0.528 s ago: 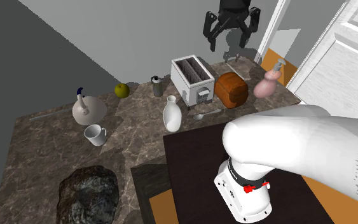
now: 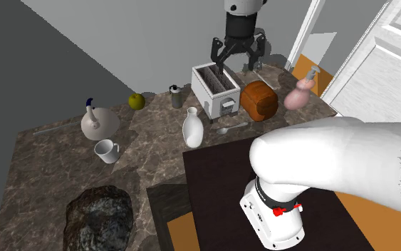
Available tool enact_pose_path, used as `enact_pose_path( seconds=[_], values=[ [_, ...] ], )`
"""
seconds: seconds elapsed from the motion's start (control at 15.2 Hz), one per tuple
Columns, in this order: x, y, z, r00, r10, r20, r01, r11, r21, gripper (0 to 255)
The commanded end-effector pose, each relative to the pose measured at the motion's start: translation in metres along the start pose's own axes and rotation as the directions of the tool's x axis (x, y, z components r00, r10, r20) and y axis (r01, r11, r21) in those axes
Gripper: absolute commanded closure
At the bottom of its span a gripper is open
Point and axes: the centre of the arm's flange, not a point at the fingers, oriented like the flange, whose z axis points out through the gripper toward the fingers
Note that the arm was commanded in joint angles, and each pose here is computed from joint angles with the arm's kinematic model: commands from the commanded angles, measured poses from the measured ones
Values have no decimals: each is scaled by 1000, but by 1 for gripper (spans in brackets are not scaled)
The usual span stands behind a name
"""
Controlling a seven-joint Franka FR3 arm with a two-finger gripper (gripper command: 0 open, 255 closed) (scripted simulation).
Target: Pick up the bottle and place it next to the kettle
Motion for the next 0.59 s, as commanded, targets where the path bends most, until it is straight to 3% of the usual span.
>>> enact_pose_path(
  seconds=[0.0, 0.53],
  values=[
    [8, -12, 21, 1000, -1, -6, 1, 1000, 0, 0],
    [47, -62, 105, 1000, -7, -18, 7, 1000, -3, 0]
  ],
)
